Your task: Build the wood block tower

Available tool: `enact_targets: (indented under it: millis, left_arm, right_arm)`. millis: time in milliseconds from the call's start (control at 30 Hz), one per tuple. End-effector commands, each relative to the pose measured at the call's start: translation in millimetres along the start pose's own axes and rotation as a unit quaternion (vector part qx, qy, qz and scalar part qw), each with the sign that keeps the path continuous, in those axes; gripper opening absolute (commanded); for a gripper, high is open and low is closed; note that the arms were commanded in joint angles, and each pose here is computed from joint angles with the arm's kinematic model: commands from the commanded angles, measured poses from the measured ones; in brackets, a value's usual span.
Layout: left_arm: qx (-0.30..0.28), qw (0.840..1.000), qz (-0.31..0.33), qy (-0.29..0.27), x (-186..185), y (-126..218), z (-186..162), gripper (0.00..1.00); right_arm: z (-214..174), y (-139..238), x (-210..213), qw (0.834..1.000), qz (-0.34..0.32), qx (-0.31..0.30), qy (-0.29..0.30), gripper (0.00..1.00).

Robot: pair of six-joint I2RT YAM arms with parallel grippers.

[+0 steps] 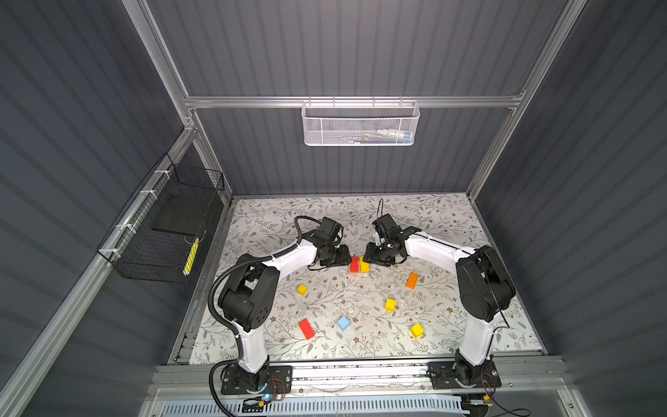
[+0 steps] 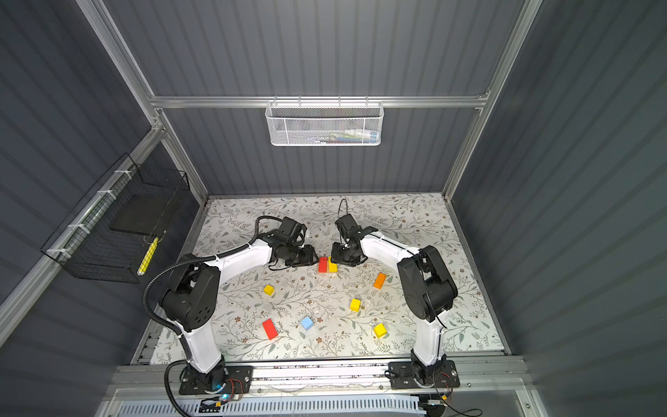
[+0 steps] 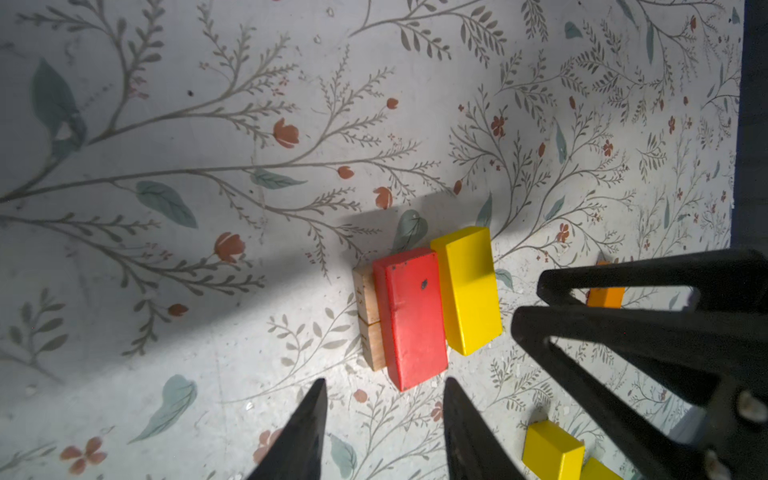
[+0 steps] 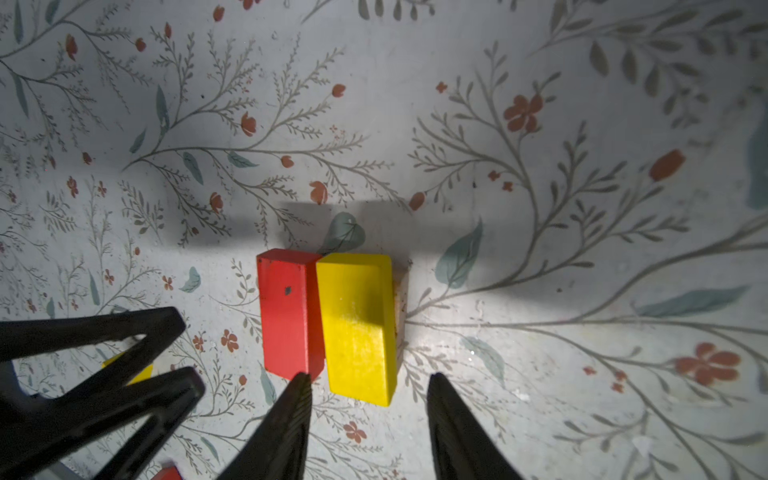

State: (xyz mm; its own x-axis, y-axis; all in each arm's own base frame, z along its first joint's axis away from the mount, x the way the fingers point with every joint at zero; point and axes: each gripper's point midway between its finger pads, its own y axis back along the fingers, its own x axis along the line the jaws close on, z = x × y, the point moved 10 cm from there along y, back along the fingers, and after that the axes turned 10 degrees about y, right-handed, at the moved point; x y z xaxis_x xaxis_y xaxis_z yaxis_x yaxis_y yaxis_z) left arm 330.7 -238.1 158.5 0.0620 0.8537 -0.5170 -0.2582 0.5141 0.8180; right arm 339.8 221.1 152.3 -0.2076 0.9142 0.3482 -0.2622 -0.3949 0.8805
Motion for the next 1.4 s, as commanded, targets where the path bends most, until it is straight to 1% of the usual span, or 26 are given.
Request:
enact_targets:
  millis: [0,300,333,767,1367]
  left_arm:
    - [0.005,0.999,-0.030,-0.012,-8,0,6,0.45]
    - [0.020,0.999,-0.030,-0.008,-7,-14,7,0.42]
    - [0.031,0.999,-0.040,-0.008,-8,-16,5,0.42]
    - [0.040,0.998,-0.041,-0.006,-7,-26,3,0.37]
    - [0.042,0.998,-0.042,0.000,-5,-31,3,0.31]
  right_arm:
    - [0,-7,-2,1.000,0.013,0.001,-0.006,0.49]
    - [-2,-15,-8,1.000,0.014,0.009,-0.018,0.52]
    - [-2,-16,-9,1.000,0.014,0.010,-0.019,0.52]
    - [-6,-27,-12,0.999,0.017,0.022,-0.029,0.48]
    - [-6,-31,-11,0.999,0.024,0.031,-0.037,0.43]
